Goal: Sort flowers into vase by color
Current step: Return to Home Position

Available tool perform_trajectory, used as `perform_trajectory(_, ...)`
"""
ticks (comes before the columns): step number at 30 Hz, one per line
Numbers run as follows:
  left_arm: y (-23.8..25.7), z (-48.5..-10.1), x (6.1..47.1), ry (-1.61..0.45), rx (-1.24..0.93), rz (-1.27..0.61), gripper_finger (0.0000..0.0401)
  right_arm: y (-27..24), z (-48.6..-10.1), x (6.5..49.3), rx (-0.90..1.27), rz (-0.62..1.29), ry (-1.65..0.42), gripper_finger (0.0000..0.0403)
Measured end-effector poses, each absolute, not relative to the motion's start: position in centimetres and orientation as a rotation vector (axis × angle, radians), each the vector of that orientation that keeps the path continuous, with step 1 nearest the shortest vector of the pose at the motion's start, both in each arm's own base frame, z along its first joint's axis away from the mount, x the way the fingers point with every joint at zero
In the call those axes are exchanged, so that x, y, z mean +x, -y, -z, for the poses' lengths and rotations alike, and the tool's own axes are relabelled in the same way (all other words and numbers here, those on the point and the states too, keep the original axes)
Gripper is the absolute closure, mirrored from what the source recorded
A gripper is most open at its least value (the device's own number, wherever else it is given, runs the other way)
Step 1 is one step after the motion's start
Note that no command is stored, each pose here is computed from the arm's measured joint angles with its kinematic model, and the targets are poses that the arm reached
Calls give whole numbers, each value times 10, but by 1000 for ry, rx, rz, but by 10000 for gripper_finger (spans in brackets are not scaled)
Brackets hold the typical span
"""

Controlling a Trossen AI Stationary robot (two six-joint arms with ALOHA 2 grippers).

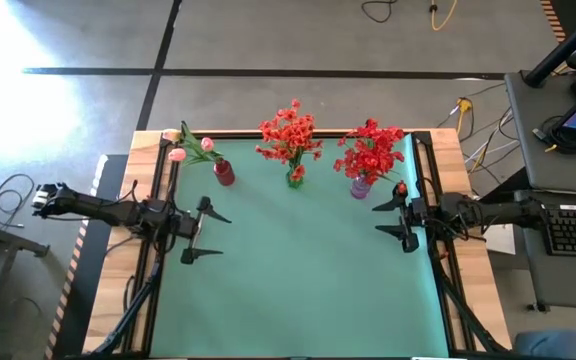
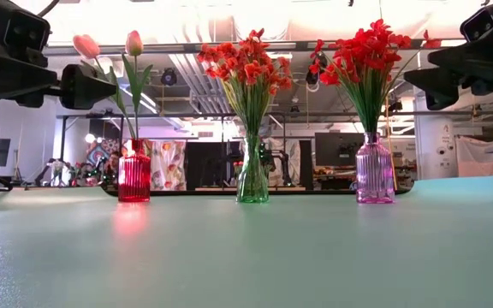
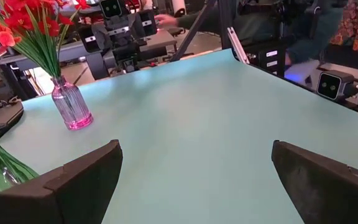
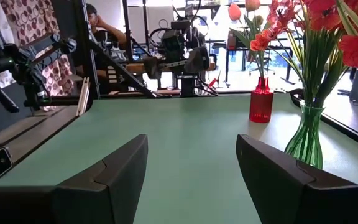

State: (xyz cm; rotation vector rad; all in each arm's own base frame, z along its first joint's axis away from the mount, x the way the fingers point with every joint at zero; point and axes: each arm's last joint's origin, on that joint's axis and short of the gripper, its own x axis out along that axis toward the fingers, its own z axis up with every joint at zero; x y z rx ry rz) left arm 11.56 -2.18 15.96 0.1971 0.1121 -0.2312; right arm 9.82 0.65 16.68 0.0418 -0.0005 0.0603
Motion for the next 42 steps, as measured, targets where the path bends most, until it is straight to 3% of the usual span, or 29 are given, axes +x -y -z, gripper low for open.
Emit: perform_trajectory(42, 22, -156, 117, -143, 199, 234, 5, -7, -167, 98, 42, -59, 0, 165)
